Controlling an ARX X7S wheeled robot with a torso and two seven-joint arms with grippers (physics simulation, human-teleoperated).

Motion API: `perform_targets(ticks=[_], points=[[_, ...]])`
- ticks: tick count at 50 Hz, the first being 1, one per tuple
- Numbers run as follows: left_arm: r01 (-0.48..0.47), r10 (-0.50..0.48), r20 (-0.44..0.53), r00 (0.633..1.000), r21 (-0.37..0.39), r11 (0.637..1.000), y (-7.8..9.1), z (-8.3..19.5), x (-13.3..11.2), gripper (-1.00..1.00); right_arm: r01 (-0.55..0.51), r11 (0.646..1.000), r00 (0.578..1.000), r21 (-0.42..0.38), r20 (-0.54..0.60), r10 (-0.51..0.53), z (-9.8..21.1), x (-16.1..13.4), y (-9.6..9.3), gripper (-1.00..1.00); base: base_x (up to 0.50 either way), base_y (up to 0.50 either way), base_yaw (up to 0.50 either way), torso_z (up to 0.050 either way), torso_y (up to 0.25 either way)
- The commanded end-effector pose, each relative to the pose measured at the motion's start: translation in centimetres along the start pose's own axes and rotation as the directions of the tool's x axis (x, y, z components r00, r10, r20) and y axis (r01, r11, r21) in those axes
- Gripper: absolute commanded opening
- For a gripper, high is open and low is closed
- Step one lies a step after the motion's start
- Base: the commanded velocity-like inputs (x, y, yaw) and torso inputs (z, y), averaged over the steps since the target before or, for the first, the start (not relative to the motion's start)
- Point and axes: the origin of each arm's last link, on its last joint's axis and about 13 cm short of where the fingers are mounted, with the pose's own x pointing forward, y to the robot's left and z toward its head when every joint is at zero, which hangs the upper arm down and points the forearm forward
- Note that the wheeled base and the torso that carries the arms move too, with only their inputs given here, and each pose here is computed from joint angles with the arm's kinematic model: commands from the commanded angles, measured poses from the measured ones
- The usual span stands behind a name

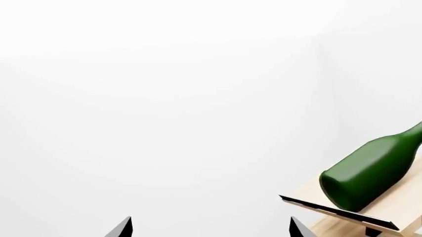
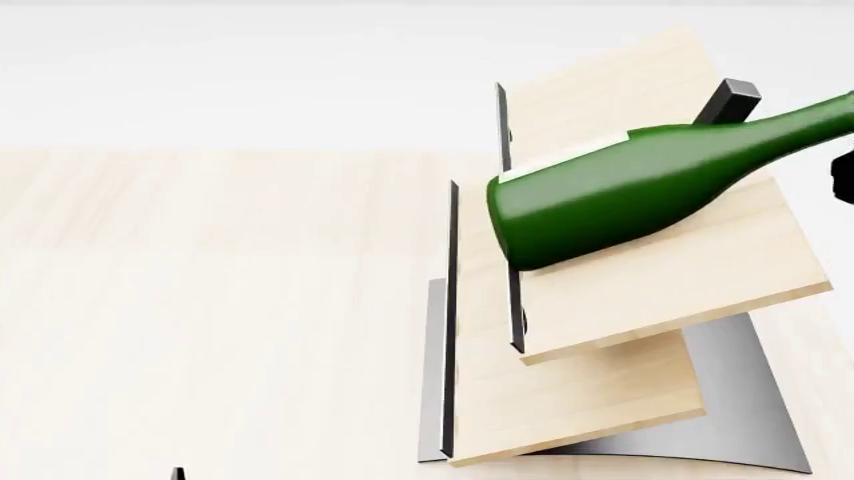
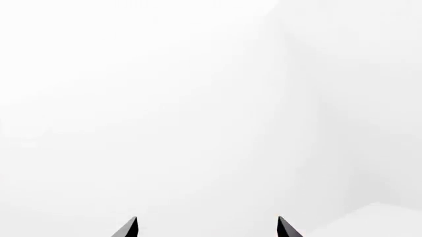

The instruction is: Put the wine bottle on the wine rack.

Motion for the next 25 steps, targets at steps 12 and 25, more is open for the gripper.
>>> perform_targets(ticks=[12, 25], points=[[0.001, -0.001, -0.001, 1.000, -0.002, 1.000, -0.1, -0.1, 0.0, 1.00, -0.114, 0.993, 0.982, -0.041, 0.146, 0.119, 4.3, -3.2, 1.8, 1.00, 0.00, 0.00, 0.00, 0.000, 0.000], [0.001, -0.001, -0.003, 1.000, -0.002, 1.000, -0.1, -0.1, -0.1, 1.00, -0.162, 0.986, 0.953, -0.048, 0.251, 0.169, 7.3, -5.6, 2.5, 1.00, 0.00, 0.00, 0.00, 0.000, 0.000]])
